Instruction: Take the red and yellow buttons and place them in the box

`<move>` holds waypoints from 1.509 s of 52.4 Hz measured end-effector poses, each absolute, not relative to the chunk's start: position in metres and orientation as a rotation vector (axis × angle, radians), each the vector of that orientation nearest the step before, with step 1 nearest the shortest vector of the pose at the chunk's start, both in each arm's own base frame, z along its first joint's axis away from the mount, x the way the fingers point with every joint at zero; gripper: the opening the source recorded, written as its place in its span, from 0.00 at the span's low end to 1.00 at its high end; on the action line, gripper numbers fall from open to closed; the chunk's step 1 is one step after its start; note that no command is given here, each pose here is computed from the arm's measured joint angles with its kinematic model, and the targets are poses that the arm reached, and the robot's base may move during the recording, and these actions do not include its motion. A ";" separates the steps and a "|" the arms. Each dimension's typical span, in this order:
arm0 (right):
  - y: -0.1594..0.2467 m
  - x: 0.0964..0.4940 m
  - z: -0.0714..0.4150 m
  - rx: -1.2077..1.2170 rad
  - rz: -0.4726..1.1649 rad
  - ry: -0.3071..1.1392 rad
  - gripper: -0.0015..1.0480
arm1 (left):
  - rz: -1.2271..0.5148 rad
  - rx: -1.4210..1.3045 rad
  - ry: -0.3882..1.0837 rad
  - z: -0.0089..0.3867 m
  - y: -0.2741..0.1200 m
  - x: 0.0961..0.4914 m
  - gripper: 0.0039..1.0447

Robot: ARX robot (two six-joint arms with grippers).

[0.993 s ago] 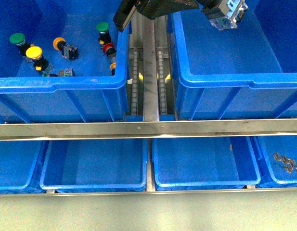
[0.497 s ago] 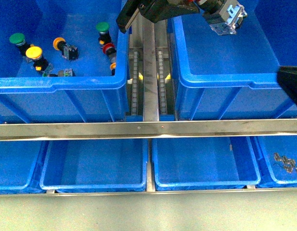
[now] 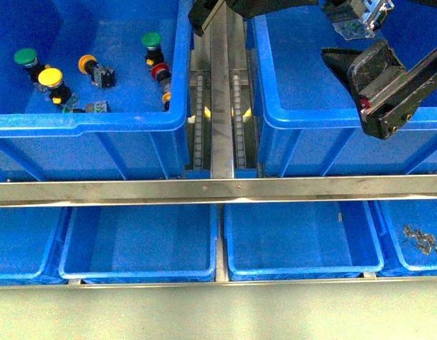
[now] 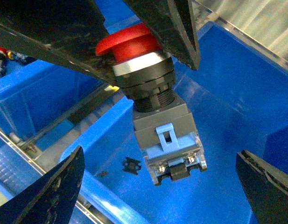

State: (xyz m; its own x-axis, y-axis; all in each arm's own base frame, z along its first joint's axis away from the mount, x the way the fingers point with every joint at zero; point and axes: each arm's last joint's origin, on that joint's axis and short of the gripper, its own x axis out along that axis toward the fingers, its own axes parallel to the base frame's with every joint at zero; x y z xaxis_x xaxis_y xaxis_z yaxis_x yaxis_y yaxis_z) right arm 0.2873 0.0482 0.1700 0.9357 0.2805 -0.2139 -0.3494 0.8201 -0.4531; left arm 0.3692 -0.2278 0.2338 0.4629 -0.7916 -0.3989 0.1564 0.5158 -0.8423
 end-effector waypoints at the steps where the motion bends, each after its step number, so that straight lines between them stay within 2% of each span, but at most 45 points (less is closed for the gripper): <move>1: 0.048 0.289 0.170 -0.513 0.337 0.139 0.94 | -0.673 -0.831 0.903 0.234 -0.228 0.369 0.33; 23: 0.055 0.312 0.173 -0.575 0.338 0.093 0.92 | -0.670 -0.837 0.904 0.234 -0.228 0.369 0.33; 44: 0.050 0.314 0.172 -0.591 0.329 0.093 0.36 | -0.668 -0.842 0.902 0.235 -0.228 0.369 0.33; 48: 0.050 0.314 0.172 -0.599 0.336 0.090 0.30 | -0.666 -0.836 0.894 0.236 -0.228 0.370 0.33; 52: 0.050 0.313 0.172 -0.602 0.338 0.090 0.29 | -0.657 -0.828 0.880 0.236 -0.228 0.370 0.33; 57: 0.050 0.312 0.170 -0.603 0.341 0.094 0.29 | -0.630 -0.799 0.857 0.236 -0.227 0.371 0.45; 62: 0.050 0.311 0.168 -0.603 0.342 0.099 0.28 | -0.607 -0.739 0.809 0.235 -0.225 0.372 0.64; 67: 0.048 0.308 0.164 -0.603 0.342 0.119 0.28 | -0.550 -0.704 0.754 0.240 -0.205 0.370 0.84; 71: 0.046 0.307 0.162 -0.603 0.335 0.129 0.28 | -0.522 -0.697 0.722 0.244 -0.189 0.369 0.94; 79: 0.042 0.306 0.160 -0.602 0.326 0.139 0.28 | -0.425 -0.674 0.672 0.246 -0.153 0.366 0.93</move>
